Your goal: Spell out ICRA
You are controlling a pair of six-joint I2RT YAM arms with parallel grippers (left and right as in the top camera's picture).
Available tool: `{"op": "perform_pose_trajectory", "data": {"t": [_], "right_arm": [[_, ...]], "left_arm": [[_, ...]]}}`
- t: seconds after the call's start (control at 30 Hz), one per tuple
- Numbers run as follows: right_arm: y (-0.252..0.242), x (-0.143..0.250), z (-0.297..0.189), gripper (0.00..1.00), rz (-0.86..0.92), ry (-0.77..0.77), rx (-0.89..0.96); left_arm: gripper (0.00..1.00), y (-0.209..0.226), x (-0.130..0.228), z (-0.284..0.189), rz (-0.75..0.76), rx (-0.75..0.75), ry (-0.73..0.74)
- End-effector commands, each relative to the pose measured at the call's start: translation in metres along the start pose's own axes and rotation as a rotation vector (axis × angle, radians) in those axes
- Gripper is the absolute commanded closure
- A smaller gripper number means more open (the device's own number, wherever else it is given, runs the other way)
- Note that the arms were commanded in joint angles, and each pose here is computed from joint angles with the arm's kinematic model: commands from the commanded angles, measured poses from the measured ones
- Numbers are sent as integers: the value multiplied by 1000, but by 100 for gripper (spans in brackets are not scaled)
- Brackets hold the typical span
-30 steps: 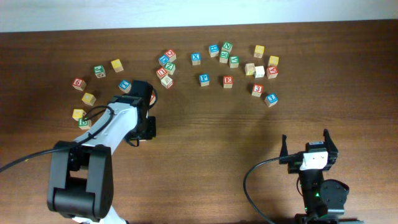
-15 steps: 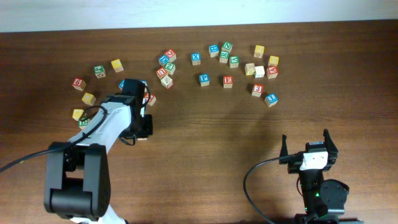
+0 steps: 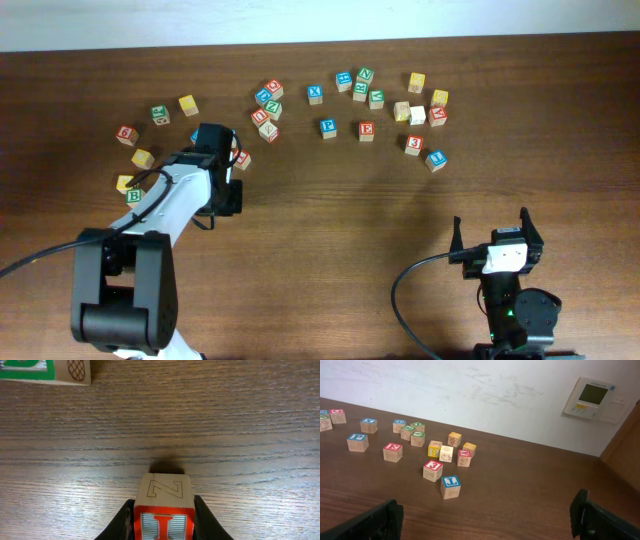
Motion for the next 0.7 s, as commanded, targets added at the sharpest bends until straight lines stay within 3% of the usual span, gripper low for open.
{"op": "perform_pose_trajectory", "data": {"t": [0.0, 0.3, 0.67], "right_arm": [[1, 2, 0, 2, 4, 3, -9], [1, 2, 0, 2, 4, 3, -9], [1, 2, 0, 2, 4, 3, -9]], "left_arm": [[78, 3, 2, -4, 33, -26, -11], [73, 2, 4, -4, 34, -14, 1], [75, 2, 10, -4, -22, -13, 36]]}}
Point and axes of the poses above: each gripper's point midway between its finger pads, its own z axis out along the fingers, its own y axis along the line the jaws close on, x = y × z, the point moved 8 cm from there along -z, back along the fingers, and after that the axes turned 8 degrees about z, right-handed, at the moved point
